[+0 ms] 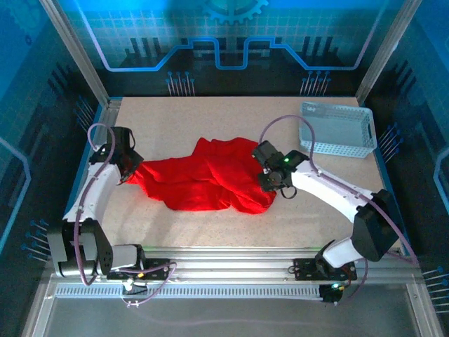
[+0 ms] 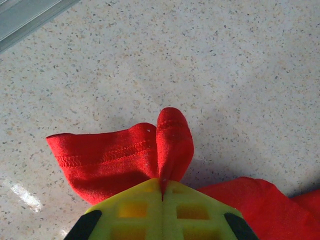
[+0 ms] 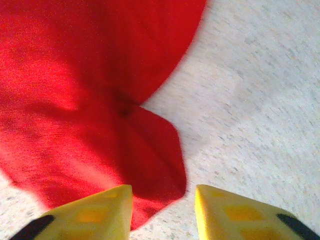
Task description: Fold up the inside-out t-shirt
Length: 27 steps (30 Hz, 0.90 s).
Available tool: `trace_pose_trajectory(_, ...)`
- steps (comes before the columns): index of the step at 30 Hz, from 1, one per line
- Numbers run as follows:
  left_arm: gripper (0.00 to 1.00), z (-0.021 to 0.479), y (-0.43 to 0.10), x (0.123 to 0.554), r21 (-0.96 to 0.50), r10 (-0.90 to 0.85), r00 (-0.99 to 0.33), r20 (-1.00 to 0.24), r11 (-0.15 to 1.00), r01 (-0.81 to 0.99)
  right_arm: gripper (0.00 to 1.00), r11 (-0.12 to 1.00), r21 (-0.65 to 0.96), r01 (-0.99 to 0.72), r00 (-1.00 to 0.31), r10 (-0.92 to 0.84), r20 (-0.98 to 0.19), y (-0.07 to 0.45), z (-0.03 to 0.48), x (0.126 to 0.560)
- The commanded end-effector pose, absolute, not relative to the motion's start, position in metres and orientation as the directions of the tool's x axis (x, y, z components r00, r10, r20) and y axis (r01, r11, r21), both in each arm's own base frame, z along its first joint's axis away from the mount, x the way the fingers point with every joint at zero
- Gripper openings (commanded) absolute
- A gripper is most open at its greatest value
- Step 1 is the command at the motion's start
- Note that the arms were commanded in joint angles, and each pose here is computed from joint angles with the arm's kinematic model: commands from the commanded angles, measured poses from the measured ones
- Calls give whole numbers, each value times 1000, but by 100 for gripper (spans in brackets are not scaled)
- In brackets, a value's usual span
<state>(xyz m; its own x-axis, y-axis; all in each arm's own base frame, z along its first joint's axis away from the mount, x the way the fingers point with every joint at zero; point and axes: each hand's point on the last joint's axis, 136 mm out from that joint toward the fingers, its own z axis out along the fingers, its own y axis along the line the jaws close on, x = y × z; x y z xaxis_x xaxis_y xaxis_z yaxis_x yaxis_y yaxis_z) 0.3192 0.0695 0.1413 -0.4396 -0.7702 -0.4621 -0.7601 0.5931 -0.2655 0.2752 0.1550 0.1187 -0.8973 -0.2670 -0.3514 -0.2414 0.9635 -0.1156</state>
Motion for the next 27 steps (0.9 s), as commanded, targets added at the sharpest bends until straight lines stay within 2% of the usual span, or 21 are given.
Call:
trace_pose_trajectory(1, 0, 138, 68, 316, -275, -775, -448, -446, 594, -756, 54, 960, -78, -270, -863, -277, -422, 157, 137, 274)
trace_pose_trajectory(5, 0, 136, 68, 317, -271, -776, -452, -440, 595, -756, 56, 909, -13, -416, -804, -374, -462, 189, 142, 258)
trace_pose_trajectory(9, 0, 135, 68, 317, -269, -774, -455, -439, 597, -756, 58, 827, -75, -558, -720, -526, -452, 216, 130, 232)
trace_pose_trajectory(12, 0, 135, 68, 318, -270, -774, -456, -440, 598, -755, 64, 808, -147, -570, -709, -575, -408, 223, 112, 233)
trace_pose_trajectory(17, 0, 136, 65, 322, -290, -776, -458, -435, 601, -745, 62, 799, -274, -535, -727, -601, -332, 226, 82, 260)
trace_pose_trajectory(20, 0, 136, 65, 322, -289, -775, -461, -433, 604, -743, 49, 819, -308, -485, -762, -568, -311, 217, 76, 283)
trace_pose_trajectory(23, 0, 135, 65, 323, -290, -774, -462, -433, 605, -742, 16, 854, -276, -440, -786, -515, -341, 209, 84, 304)
trace_pose_trajectory(24, 0, 135, 65, 324, -292, -775, -461, -432, 604, -741, 8, 872, -236, -429, -793, -489, -365, 208, 92, 310)
trace_pose_trajectory(27, 0, 136, 66, 328, -294, -777, -459, -430, 601, -743, 0, 912, -73, -404, -812, -394, -431, 208, 117, 324)
